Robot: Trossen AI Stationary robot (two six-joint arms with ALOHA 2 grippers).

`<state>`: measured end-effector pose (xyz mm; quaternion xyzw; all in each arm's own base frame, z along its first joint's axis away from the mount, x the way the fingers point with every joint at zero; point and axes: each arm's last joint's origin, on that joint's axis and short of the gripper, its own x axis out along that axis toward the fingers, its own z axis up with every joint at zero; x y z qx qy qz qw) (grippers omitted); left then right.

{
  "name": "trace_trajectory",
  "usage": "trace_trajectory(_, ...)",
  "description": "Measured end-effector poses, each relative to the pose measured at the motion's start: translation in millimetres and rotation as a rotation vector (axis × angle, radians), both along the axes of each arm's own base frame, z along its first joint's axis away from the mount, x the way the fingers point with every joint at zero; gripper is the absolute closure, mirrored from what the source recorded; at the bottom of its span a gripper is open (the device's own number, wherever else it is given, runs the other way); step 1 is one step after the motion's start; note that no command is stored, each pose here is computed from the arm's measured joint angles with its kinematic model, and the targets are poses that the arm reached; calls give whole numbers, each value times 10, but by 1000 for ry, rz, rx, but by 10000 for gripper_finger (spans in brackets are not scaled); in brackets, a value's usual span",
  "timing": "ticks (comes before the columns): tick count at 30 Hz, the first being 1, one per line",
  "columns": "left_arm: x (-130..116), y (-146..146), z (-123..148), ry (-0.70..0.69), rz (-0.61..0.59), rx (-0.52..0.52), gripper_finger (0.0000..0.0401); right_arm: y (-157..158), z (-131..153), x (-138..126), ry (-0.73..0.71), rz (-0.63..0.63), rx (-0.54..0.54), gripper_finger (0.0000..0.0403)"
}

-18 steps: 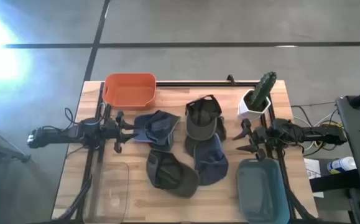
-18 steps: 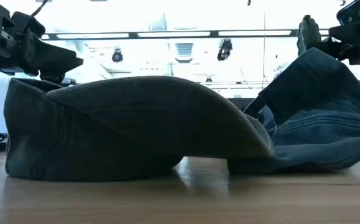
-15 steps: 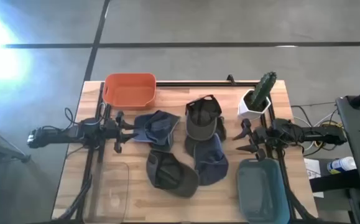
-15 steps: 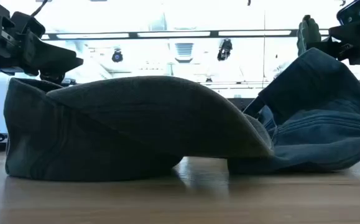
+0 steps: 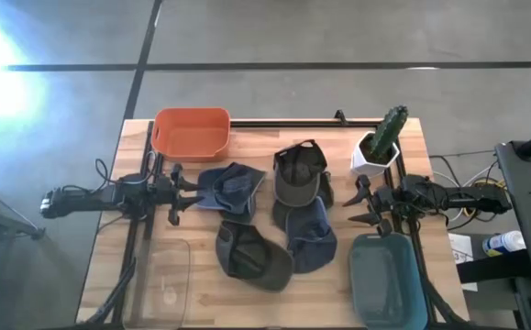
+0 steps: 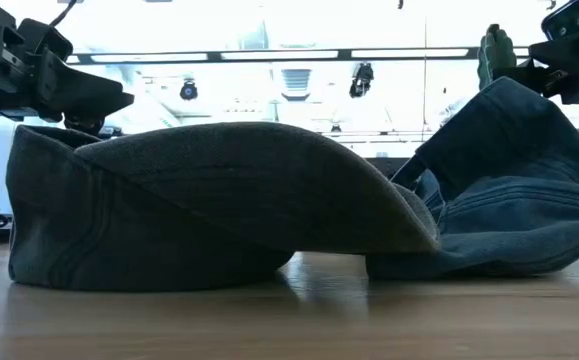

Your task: Pick & Place hat

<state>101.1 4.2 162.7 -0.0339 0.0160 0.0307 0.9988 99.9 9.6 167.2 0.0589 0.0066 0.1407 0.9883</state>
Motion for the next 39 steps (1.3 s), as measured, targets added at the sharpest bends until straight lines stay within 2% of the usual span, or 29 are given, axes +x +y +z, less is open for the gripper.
trace_trajectory(17, 0, 0, 0, 0, 0, 0, 261, 0, 8, 0, -6, 0, 6, 204)
trace_trajectory(18, 0, 0, 0, 0, 0, 0, 261, 0, 18, 0, -6, 1, 43, 204)
trace_trajectory(22, 0, 0, 0, 0, 0, 0, 261, 0, 38, -1, 72, 9, 382, 204)
trace_trajectory(28, 0, 0, 0, 0, 0, 0, 261, -11, 34, 2, 182, -19, 795, 204)
trace_trajectory(31, 0, 0, 0, 0, 0, 0, 261, -41, 27, 9, 164, -120, 892, 204)
trace_trajectory(37, 0, 0, 0, 0, 0, 0, 261, -117, 198, -7, -105, -271, 1006, 204)
trace_trajectory(39, 0, 0, 0, 0, 0, 0, 261, -139, 168, 15, -100, -343, 1028, 204)
